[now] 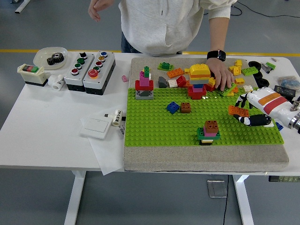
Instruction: Pick up the brick,pile it on top of brick,press brick,pick up the brick,pile it on top of brick,press brick
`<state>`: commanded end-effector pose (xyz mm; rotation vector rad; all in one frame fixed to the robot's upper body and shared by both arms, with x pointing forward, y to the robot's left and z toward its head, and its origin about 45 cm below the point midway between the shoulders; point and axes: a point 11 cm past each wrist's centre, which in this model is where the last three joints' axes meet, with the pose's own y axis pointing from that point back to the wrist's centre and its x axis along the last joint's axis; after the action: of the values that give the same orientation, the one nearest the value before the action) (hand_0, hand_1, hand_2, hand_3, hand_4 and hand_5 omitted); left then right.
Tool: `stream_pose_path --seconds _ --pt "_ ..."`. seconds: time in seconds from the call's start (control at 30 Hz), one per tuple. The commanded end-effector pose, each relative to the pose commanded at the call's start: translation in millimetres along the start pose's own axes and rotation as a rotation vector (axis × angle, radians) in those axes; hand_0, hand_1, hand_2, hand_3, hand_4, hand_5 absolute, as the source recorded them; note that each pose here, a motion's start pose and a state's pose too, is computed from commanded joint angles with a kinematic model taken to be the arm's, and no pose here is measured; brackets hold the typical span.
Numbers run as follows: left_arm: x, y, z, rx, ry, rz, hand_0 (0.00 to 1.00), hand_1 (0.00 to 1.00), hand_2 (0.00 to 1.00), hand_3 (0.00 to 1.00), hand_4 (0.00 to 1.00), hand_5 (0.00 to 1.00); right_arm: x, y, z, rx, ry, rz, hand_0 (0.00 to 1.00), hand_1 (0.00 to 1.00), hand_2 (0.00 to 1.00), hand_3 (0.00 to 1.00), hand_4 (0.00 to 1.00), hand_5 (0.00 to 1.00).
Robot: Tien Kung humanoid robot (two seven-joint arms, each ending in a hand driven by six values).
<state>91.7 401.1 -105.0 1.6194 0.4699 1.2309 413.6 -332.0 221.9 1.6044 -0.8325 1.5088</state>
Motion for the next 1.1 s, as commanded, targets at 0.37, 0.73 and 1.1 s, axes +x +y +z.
stream_pose_path --seconds 0.37,0.73,1.1 --pt "-1.8 0.2 -3.3 0.007 -0.003 -0.003 0.714 0.685 0.757 0.651 0.750 0.645 32.3 14.0 -30 0.130 0.041 0.078 0.234 0.389 0.481 0.483 0.614 0.446" --pt "-3.8 0.5 -6.3 0.014 -0.009 -0.009 0.713 0.686 0.757 0.652 0.750 0.646 35.0 17.8 -70 0.241 0.055 0.050 0.239 0.390 0.485 0.487 0.619 0.434" --pt "-2.4 0.2 -5.3 0.010 -0.010 -0.009 0.711 0.684 0.755 0.651 0.750 0.647 39.8 13.2 -88 0.277 0.051 0.057 0.243 0.393 0.490 0.493 0.632 0.432"
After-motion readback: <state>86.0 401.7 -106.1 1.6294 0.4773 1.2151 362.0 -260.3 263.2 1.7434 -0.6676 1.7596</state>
